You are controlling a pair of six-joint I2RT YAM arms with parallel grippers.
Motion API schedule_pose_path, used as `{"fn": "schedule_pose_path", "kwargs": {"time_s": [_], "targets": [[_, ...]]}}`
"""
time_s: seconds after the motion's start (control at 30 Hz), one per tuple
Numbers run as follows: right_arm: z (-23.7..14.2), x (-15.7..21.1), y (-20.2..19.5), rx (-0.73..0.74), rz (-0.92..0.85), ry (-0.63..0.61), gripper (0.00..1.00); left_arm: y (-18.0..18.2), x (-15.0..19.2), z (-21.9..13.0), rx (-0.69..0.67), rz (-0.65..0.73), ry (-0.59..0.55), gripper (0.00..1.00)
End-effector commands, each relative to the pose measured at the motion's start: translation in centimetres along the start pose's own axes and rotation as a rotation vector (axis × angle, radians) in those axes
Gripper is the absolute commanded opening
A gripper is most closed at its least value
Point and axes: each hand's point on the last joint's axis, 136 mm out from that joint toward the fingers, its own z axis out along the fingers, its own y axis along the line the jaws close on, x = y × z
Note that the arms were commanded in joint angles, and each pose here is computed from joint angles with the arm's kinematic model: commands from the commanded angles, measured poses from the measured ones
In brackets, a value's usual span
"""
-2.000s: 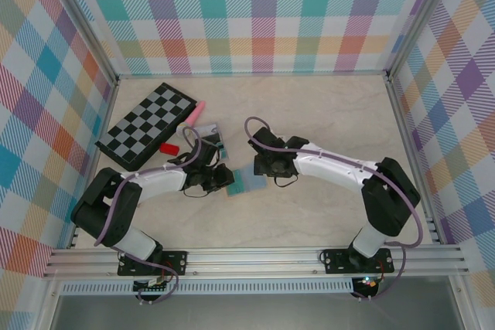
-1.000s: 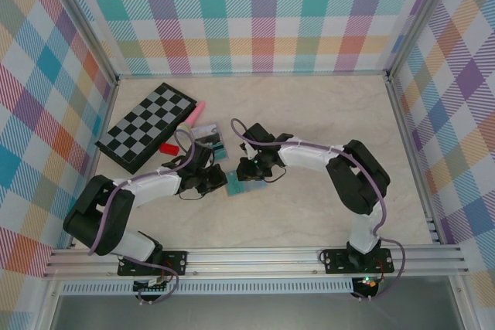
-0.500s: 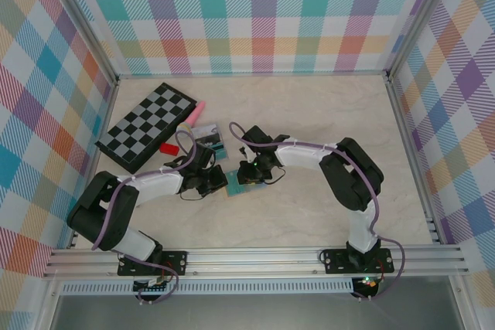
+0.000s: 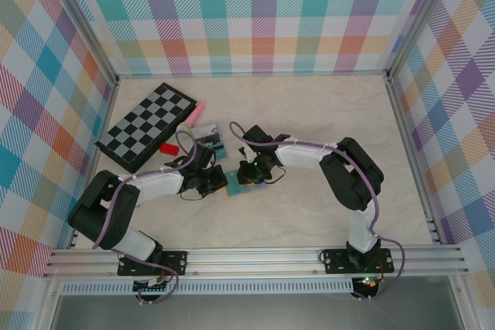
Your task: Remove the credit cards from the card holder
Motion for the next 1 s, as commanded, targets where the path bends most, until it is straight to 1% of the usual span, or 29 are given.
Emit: {"fn": "schedule_pose_path", "kwargs": {"time_s": [0.0, 0.2, 0.27, 0.57, 0.8, 0.97], "targets": [[0.0, -0.5, 0.9, -0.047, -0.026, 0.003, 0.16, 1.3, 0.2, 0.4, -0.037, -0.025, 0.015, 0.06], [0.0, -0.6, 1.2, -0.064, -0.021, 0.001, 0.16, 1.4, 0.3, 0.5, -0.038, -0.025, 0.02, 0.06], [0.1, -0.6, 1.1, -0.058, -0.018, 0.0, 0.14, 1.4, 0.4, 0.5, -0.039, -0.024, 0.019, 0.06], [-0.3, -0.4, -0.7, 0.034, 0.006, -0.01, 0.06, 1.8, 0.1, 0.0, -0.059, -0.016, 0.001, 0.07], [-1.1, 0.1, -2.2, 0.088, 0.032, -0.022, 0.03, 1.9, -0.1, -0.3, -0.063, -0.018, -0.003, 0.07], [-1.8, 0.0, -2.5, 0.109, 0.039, -0.039, 0.01, 2.0, -0.1, -0.4, -0.062, -0.014, -0.002, 0.07]]}}
